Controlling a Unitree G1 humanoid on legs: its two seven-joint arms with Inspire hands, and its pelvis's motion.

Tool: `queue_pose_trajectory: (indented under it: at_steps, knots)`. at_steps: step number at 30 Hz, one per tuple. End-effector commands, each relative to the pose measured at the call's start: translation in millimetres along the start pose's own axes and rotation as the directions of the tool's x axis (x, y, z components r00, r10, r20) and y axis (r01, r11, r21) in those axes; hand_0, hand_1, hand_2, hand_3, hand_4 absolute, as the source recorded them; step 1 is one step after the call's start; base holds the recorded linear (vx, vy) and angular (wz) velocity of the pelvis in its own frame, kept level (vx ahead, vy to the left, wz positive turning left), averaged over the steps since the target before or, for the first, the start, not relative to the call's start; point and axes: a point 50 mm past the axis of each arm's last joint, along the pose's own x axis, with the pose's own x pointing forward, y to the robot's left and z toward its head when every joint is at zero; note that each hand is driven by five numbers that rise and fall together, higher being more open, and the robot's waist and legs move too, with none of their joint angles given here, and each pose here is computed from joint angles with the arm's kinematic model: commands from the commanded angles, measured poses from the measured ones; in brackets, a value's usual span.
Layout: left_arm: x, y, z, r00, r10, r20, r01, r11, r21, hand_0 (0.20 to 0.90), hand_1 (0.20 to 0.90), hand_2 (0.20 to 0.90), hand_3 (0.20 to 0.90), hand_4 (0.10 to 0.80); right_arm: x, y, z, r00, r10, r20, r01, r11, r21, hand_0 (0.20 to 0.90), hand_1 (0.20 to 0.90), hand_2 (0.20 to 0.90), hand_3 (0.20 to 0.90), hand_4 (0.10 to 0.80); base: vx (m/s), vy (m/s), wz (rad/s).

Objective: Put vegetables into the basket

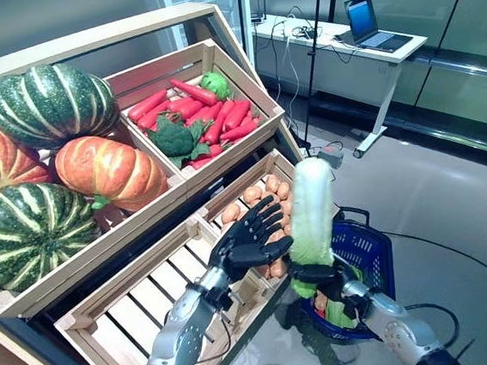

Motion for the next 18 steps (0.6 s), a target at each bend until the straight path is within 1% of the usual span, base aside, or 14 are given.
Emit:
queue_pose_trajectory:
  at_steps: [1, 5, 9, 12, 14, 18]
  knots:
    - [10.9, 5.6, 36.8, 0.98, -0.014, 0.2, 0.006, 0.999, 0.038, 0.9, 0.9, 0.9, 0.9, 0.8, 9.6, 2.0, 31.4, 0.973, -0.011, 0.23, -0.005, 0.998, 0.066, 0.3, 0.3, 0.3, 0.3, 0.4, -0.019, -0.003, -0.18]
    - [2.9, 17.1, 27.7, 0.98, 0.063, 0.187, -0.056, 0.997, -0.045, 0.9, 0.9, 0.9, 0.9, 0.8, 0.0, -15.9, 17.7, 0.966, -0.116, 0.231, 0.079, 0.983, 0.165, 0.3, 0.3, 0.3, 0.3, 0.4, -0.006, -0.002, -0.03]
    - [-4.1, 22.7, 16.4, 0.975, 0.14, 0.173, -0.122, 0.986, -0.109, 0.9, 0.9, 0.9, 0.9, 0.8, -7.2, -24.9, 14.0, 0.946, -0.201, 0.253, 0.143, 0.962, 0.233, 0.3, 0.3, 0.3, 0.3, 0.4, -0.017, -0.019, -0.04]
    - [-7.1, 24.4, 12.1, 0.971, 0.168, 0.169, -0.151, 0.983, -0.106, 0.9, 0.9, 0.9, 0.9, 0.8, -9.9, -32.3, 19.6, 0.921, -0.261, 0.288, 0.187, 0.947, 0.26, 0.3, 0.3, 0.3, 0.3, 0.4, -0.031, -0.028, -0.06]
    - [-6.8, 24.0, 12.9, 0.971, 0.172, 0.167, -0.163, 0.984, -0.07, 0.9, 0.9, 0.9, 0.9, 0.8, -9.8, -37.1, 25.9, 0.904, -0.293, 0.312, 0.212, 0.94, 0.267, 0.3, 0.3, 0.3, 0.3, 0.4, -0.009, -0.016, -0.01]
    - [-1.5, 21.8, 15.6, 0.976, 0.165, 0.144, -0.164, 0.986, -0.018, 0.9, 0.9, 0.9, 0.9, 0.8, -8.7, -50.3, 52.9, 0.842, -0.378, 0.384, 0.329, 0.925, 0.19, 0.3, 0.3, 0.3, 0.3, 0.4, 0.021, -0.057, 0.01]
